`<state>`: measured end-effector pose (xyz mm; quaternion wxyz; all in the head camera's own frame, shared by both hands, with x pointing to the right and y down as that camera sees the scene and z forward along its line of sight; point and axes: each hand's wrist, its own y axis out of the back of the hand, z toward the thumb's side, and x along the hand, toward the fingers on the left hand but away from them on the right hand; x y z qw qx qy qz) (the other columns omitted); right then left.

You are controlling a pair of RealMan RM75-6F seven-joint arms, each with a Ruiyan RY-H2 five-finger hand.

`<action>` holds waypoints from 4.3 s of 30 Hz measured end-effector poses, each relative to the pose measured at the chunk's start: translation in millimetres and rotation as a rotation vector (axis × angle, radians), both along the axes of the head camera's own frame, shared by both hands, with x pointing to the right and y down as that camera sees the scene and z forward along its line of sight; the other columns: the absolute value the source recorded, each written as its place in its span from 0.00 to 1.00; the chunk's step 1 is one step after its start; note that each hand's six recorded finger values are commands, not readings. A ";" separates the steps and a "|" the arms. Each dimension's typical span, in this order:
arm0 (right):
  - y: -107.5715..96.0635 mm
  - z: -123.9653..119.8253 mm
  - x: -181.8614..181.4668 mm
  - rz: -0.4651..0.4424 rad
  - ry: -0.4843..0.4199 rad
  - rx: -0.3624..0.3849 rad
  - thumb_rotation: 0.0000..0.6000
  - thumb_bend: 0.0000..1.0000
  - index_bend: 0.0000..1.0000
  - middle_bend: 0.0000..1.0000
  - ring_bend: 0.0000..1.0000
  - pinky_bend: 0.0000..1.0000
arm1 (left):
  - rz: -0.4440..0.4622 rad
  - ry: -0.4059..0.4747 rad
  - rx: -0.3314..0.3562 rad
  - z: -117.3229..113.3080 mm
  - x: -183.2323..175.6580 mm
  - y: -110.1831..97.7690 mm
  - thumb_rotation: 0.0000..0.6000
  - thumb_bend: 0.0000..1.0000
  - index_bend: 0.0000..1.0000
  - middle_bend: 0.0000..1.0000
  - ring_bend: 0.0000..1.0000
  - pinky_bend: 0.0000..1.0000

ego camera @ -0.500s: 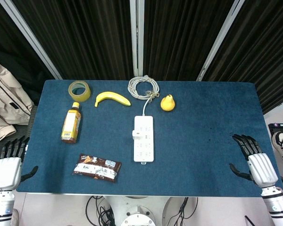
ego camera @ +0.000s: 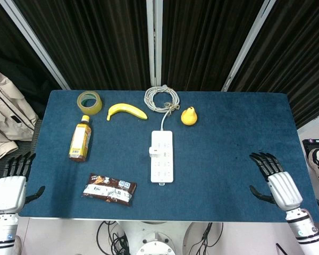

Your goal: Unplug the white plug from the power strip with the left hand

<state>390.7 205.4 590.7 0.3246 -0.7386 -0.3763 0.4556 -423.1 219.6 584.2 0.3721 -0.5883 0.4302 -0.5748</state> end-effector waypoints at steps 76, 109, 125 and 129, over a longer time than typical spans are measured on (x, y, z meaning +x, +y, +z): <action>-20.9 153.0 -239.2 -0.482 -0.154 -0.341 1.00 0.41 0.27 0.29 0.14 0.20 | 0.889 0.213 -0.344 158.9 341.4 -152.5 1.00 0.36 0.48 0.44 0.36 0.53; -20.1 152.7 -239.4 -0.476 -0.154 -0.351 1.00 0.41 0.27 0.29 0.14 0.20 | 0.670 0.595 -0.233 149.4 320.4 -174.2 1.00 0.48 0.70 0.75 0.64 0.71; -38.8 109.9 -216.0 -0.428 -0.214 -0.177 1.00 0.38 0.27 0.27 0.14 0.20 | 0.568 0.265 -0.183 168.6 250.8 -186.0 1.00 0.15 0.16 0.14 0.01 0.08; -49.2 91.3 -193.6 -0.384 -0.199 -0.114 1.00 0.25 0.23 0.25 0.12 0.20 | 0.527 0.232 -0.170 160.2 235.0 -182.4 1.00 0.11 0.14 0.12 0.00 0.06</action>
